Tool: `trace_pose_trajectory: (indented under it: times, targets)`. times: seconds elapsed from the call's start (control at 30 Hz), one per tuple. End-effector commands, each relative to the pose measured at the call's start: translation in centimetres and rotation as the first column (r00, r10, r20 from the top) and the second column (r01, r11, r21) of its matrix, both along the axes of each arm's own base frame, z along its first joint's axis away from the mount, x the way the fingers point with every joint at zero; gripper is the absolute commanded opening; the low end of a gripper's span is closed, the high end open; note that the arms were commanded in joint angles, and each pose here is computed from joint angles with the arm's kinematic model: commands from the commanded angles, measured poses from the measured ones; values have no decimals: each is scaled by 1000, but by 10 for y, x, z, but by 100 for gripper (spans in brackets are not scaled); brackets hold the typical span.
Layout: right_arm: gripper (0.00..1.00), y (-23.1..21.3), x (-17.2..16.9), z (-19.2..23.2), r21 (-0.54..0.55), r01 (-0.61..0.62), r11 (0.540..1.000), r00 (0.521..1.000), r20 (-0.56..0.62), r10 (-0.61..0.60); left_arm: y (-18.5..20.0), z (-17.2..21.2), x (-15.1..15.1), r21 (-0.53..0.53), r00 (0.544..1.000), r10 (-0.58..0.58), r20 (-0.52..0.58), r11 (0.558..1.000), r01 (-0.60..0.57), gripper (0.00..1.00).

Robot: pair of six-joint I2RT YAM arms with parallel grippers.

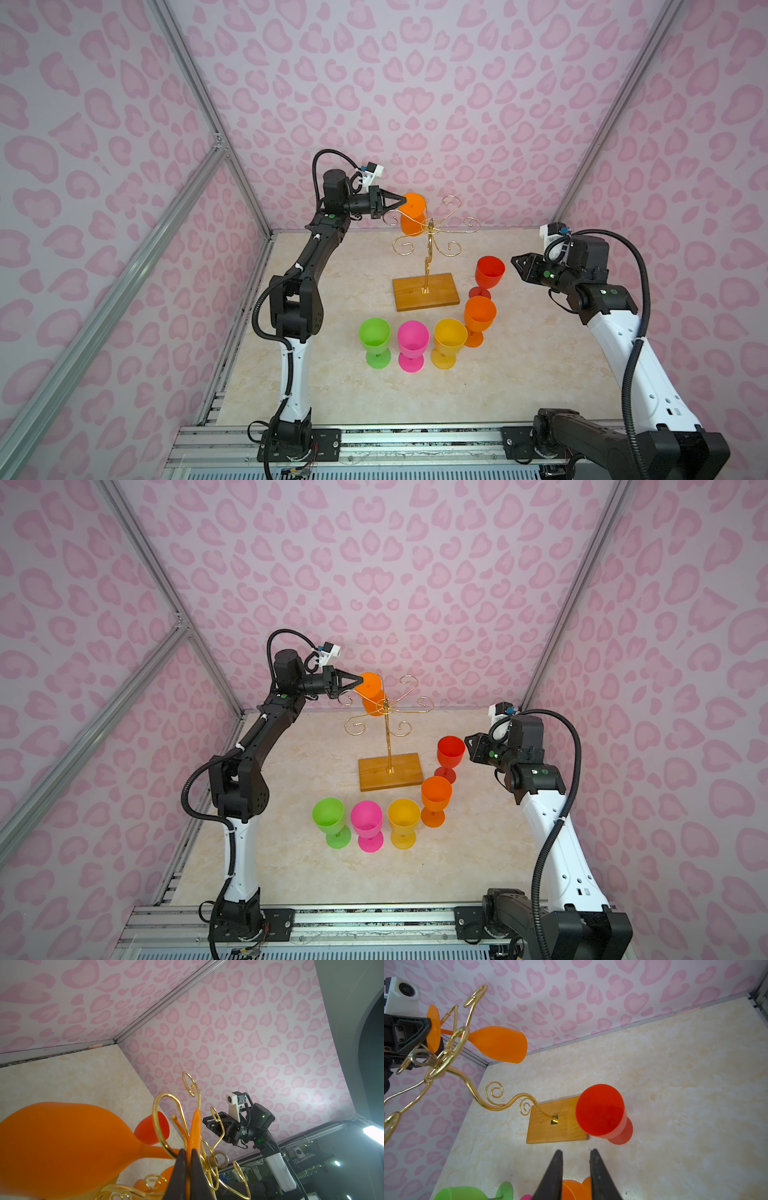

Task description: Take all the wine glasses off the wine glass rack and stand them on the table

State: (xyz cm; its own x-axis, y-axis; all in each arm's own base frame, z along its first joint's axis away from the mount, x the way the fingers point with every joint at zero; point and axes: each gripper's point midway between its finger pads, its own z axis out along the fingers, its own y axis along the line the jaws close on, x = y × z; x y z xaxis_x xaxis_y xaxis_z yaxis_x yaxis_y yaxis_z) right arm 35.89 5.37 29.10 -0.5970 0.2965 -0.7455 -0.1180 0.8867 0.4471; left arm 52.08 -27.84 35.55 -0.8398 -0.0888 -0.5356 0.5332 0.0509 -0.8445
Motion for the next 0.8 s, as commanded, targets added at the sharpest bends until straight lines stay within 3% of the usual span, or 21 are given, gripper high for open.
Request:
trace_pose_trajectory:
  times: [0.0,0.37,0.77]
  targets:
    - [24,1,3,3,5,-6,1000,1000,17,5,9,90,-47,-39,984,5,177,999,2,2]
    - [24,2,4,0,7,-8,1000,1000,12,8,11,114,-63,-48,971,13,240,999,-1,2]
    - [24,2,2,2,6,-6,1000,1000,19,6,12,112,-63,-37,969,24,244,999,-15,2]
